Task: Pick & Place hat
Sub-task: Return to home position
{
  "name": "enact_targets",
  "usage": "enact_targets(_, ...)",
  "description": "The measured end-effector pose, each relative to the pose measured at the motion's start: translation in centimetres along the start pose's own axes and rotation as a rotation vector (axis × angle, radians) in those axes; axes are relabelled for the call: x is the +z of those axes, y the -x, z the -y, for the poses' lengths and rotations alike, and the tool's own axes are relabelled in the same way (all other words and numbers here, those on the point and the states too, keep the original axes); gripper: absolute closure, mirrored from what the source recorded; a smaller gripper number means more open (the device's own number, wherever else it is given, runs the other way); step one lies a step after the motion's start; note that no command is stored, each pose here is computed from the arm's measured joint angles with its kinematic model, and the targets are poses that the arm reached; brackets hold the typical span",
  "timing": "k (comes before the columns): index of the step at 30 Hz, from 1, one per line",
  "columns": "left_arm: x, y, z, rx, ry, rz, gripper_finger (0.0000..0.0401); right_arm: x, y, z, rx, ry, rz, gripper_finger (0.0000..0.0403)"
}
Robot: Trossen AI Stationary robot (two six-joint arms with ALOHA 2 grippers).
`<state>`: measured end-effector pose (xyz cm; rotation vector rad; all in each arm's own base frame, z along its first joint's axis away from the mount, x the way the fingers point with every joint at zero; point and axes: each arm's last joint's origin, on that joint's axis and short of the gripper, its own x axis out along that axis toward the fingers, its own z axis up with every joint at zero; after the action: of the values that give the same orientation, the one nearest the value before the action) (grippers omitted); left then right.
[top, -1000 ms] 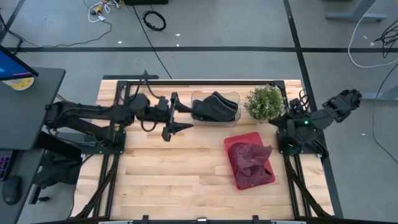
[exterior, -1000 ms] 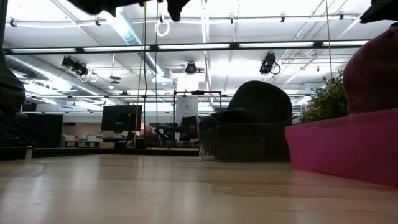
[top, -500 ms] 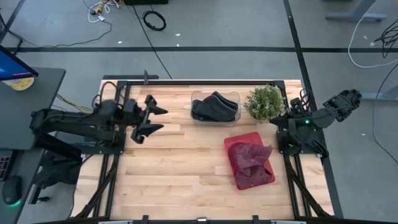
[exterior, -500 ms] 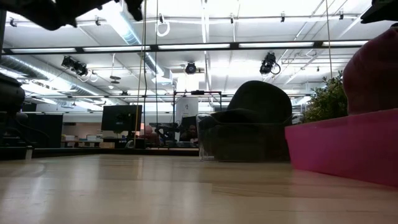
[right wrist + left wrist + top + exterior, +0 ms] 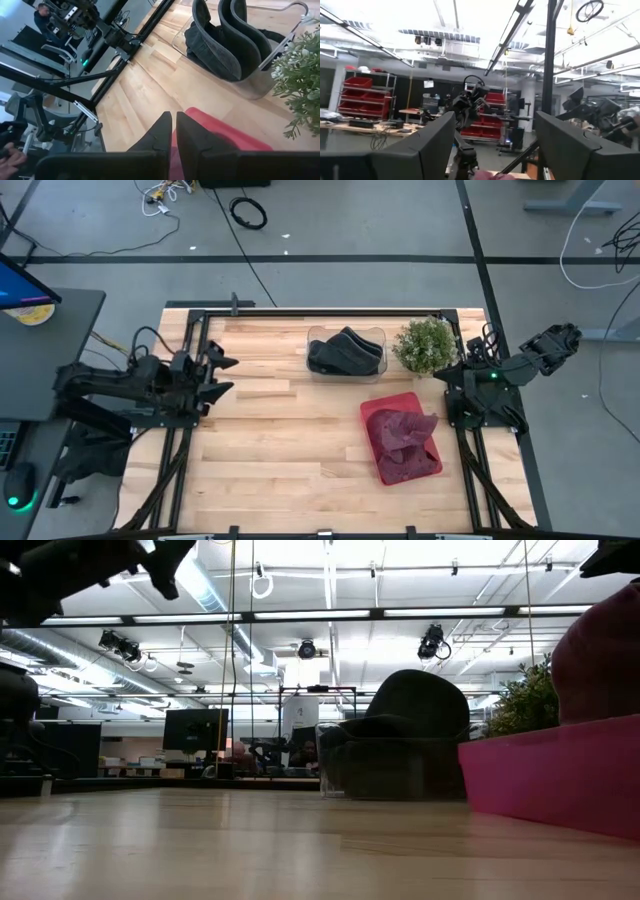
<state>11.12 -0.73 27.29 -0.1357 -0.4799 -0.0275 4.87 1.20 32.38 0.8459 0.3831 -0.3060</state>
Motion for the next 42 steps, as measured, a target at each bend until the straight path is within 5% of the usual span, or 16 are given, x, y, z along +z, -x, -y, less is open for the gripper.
enact_targets(19, -3.2, 4.9, -0.8, 0.028, -0.042, 0.064, 0.0124, -0.1, 0.0, 0.1, -0.012, 0.013, -0.005, 0.0373)
enact_targets(42, -8.1, 5.9, -1.4, 0.100, -0.023, -0.404, 0.0124, -0.2, 0.0, 0.4, -0.031, 0.109, -0.024, 0.0373)
